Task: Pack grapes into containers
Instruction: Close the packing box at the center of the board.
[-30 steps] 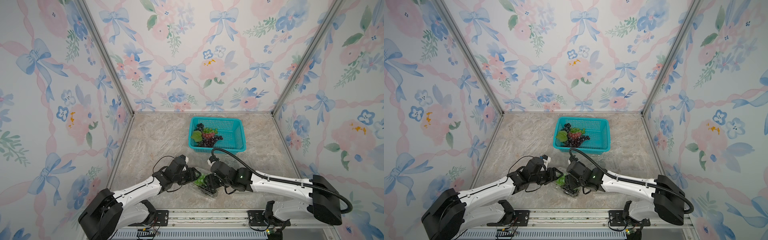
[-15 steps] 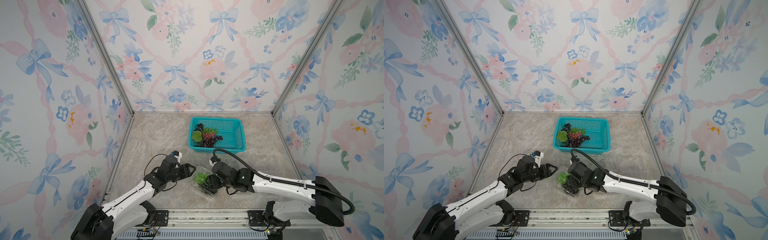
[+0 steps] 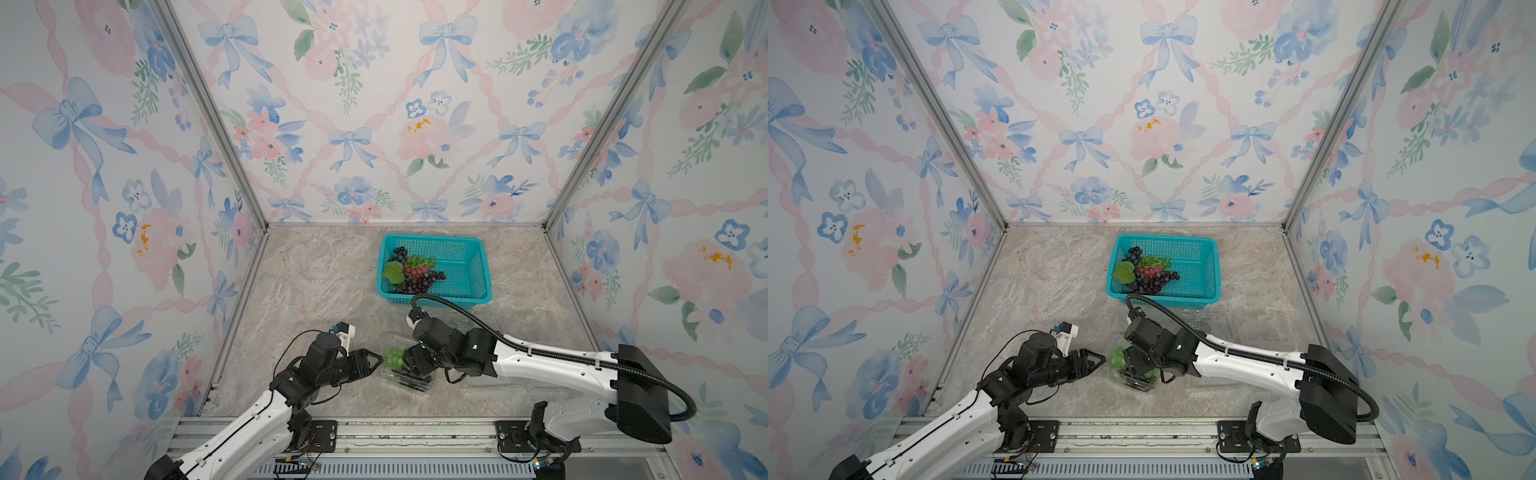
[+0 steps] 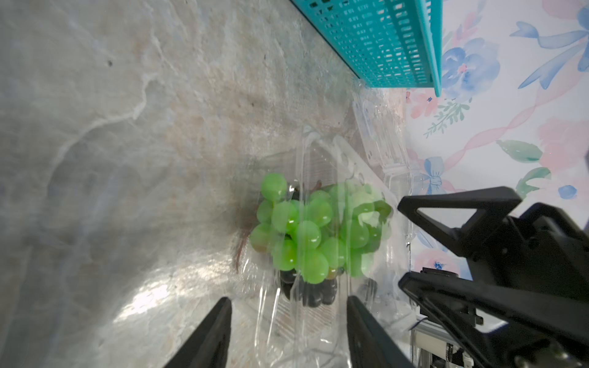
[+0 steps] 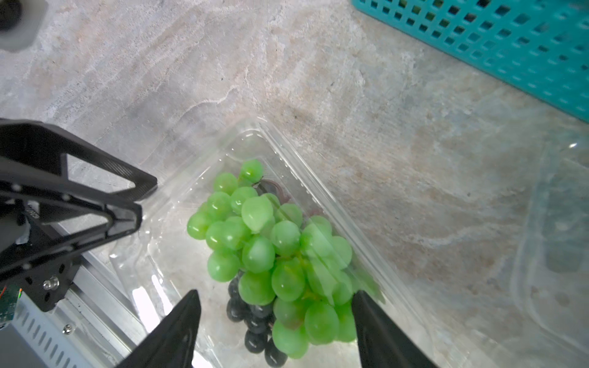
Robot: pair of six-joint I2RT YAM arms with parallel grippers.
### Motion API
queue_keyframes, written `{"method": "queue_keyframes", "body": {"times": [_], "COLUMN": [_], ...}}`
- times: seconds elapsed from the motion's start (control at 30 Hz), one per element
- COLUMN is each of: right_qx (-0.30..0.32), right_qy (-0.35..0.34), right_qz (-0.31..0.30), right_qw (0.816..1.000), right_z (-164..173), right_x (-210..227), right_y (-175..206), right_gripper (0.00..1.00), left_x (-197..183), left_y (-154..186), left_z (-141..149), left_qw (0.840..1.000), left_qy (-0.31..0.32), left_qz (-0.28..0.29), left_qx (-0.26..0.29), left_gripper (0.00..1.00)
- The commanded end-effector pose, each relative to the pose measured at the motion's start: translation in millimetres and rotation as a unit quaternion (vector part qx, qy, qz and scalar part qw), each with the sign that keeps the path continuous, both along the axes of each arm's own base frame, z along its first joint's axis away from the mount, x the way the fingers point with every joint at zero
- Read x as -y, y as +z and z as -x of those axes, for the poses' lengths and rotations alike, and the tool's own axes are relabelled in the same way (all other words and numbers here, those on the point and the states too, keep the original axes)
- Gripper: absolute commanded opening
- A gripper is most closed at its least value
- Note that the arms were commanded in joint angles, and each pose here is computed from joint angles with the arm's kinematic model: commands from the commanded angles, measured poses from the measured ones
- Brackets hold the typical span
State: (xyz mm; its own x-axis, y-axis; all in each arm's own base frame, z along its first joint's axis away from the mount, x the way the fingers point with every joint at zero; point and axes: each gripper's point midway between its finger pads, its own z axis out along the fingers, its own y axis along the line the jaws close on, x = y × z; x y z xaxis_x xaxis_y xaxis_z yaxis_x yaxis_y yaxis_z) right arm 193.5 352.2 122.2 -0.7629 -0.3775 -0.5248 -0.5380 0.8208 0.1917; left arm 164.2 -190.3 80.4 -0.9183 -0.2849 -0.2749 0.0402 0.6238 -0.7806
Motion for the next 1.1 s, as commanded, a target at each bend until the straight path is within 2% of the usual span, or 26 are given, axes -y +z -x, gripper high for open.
{"method": "queue_keyframes", "body": {"times": [0.0,0.2,0.47,0.6,0.7,1.07], "right_qx": [0.016,0.011,-0.028,-0.032,-0.044,-0.056], "right_qy": [0.021,0.042,0.029,0.025,0.010,0.005], "right_qz": [0.023,0.017,0.026,0.028,0.024,0.015], "right_qw": [0.999,0.999,0.999,0.999,0.999,0.998], "right_z": [-0.1,12.4,28.7,31.1,32.2,34.5], "right_x": [-9.0,-26.7,-30.4,-29.0,-28.1,-30.1], "right_y": [3.9,6.6,-35.5,-44.0,-49.5,-55.5], "right_gripper": [0.75,0.74,0.72,0.70,0.69,0.68], "left_x": [-0.9,-0.2,-5.0,-3.4,-3.3,-5.0], "left_y": [-4.3,-8.9,-13.1,-9.2,-9.2,-11.2], "left_z": [7.4,12.3,18.4,21.3,23.6,25.7], "left_qw": [1.000,0.999,0.999,0.998,0.998,0.994], "left_qy": [-0.002,-0.009,0.005,0.004,0.007,0.029], "left_qz": [0.009,0.010,0.028,0.047,0.058,0.089], "left_qx": [-0.020,-0.031,-0.033,-0.034,-0.038,-0.056], "left_gripper": [0.59,0.56,0.51,0.44,0.35,0.32]}}
